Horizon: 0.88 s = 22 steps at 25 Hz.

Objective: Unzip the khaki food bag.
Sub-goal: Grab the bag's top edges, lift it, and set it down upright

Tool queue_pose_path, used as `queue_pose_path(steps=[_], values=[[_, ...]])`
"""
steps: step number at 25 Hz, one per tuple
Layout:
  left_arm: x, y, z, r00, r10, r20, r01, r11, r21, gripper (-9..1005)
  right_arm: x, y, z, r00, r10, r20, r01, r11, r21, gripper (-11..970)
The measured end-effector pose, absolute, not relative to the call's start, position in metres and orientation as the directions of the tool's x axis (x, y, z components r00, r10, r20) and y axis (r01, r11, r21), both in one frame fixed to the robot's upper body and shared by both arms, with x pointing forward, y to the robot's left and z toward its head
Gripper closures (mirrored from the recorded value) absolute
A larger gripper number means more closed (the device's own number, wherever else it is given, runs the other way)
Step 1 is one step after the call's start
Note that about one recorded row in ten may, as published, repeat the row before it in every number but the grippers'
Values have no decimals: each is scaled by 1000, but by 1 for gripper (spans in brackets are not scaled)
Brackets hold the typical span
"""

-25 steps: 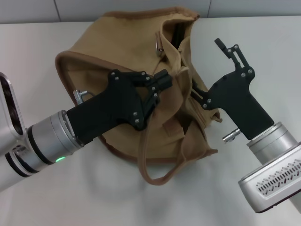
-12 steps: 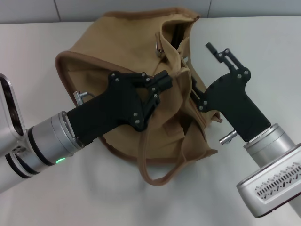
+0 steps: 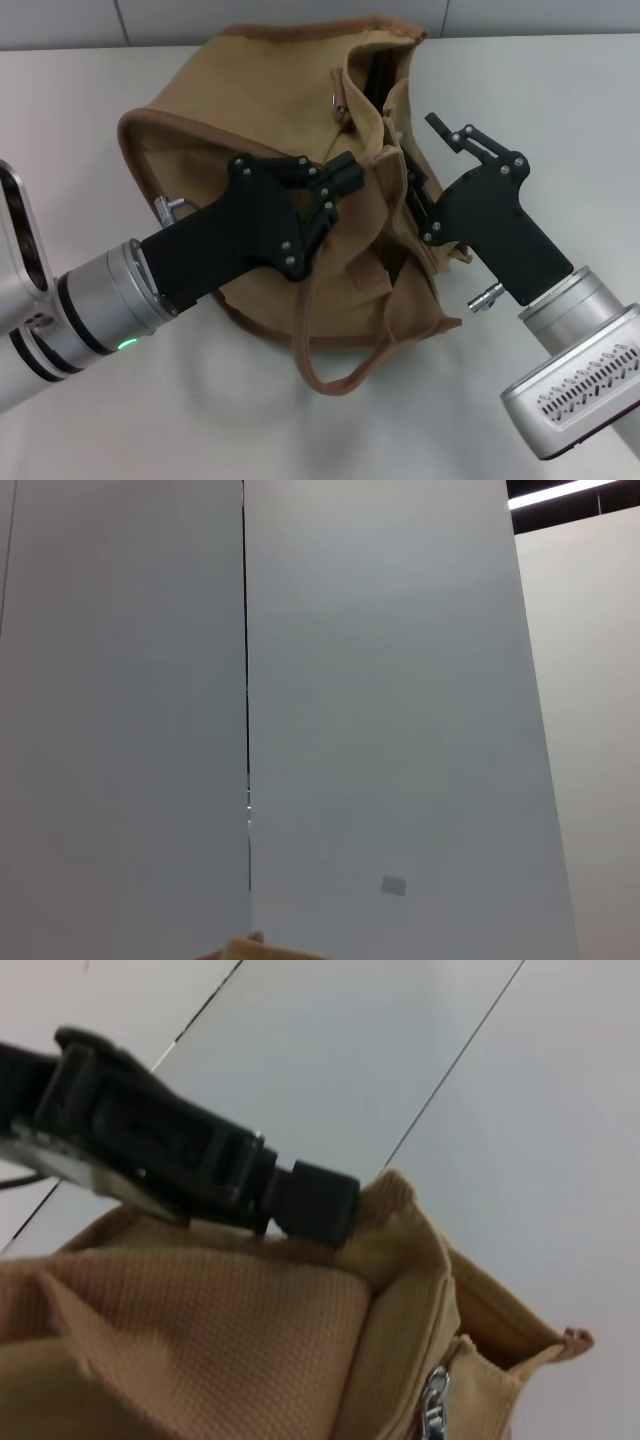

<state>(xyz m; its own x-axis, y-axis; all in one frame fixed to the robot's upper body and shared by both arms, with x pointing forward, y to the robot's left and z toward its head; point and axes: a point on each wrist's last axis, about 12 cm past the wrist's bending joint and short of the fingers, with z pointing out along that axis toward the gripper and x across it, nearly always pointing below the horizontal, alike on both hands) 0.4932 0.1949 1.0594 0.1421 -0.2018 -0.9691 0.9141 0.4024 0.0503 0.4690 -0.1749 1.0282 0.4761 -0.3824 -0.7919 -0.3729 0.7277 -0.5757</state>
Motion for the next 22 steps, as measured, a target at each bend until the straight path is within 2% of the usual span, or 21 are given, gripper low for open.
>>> queue_pose_path(steps=[2, 16, 22], values=[[493, 195, 1059, 142, -202, -969, 914, 403, 50, 945, 470, -175, 1027, 469, -390, -793, -376, 724, -579, 608], [492, 195, 1060, 139, -212, -967, 916, 400, 44, 939, 472, -176, 1018, 428, -430, -795, -410, 691, -595, 598], [492, 195, 1060, 137, -215, -967, 917, 397, 41, 936, 466, -169, 1020, 468, -405, -786, -443, 662, -605, 514]])
